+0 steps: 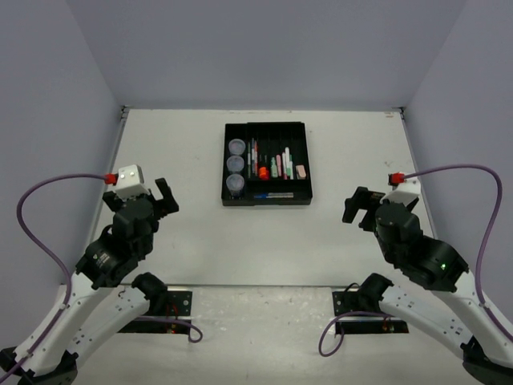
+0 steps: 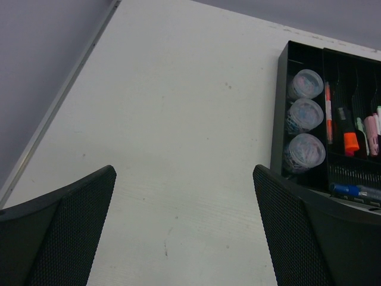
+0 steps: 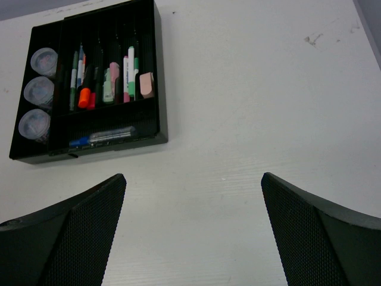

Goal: Sort the stationery into containers
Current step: Reset both arms

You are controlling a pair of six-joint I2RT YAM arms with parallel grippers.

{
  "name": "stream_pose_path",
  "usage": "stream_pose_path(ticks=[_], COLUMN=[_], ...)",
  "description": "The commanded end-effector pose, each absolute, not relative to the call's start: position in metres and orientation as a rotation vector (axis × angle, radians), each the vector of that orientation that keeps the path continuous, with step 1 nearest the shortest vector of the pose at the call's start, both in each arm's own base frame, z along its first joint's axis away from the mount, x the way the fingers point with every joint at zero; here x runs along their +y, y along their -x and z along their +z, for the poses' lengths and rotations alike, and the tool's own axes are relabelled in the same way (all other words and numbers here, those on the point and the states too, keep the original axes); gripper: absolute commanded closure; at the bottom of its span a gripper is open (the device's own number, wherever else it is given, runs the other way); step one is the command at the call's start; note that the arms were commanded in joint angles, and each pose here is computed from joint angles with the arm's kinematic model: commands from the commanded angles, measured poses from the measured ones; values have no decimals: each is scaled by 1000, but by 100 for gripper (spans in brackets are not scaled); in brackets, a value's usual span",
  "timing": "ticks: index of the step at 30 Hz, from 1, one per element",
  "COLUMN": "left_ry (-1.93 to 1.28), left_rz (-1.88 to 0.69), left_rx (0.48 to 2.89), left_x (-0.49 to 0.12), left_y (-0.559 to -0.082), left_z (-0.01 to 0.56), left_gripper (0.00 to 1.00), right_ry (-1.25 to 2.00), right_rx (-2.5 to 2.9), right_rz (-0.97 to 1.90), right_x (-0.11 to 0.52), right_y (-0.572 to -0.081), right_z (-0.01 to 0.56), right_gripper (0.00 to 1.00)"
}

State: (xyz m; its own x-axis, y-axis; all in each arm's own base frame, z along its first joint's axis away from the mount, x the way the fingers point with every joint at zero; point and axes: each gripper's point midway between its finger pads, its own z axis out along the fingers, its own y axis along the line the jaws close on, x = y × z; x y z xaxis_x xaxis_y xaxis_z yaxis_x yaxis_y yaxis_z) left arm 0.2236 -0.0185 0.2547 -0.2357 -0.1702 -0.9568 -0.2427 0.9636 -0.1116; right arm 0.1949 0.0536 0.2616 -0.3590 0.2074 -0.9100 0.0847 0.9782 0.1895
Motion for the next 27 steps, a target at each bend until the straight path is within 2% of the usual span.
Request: stream_pose_path(ticks=[1, 27], left_ry=[309, 334], left_rz=[72, 85], left_rx=[1792, 1774], left_x=[-18, -12], left_y=[-229, -226], left_z=[259, 261], left_gripper=[0, 0], right_ry=[-239, -256], right_rx=[1902, 1874], right_rz=[139, 183], right_x=[52, 53], right_y=[-197, -197], right_z=[270, 273], right_gripper=[1, 1])
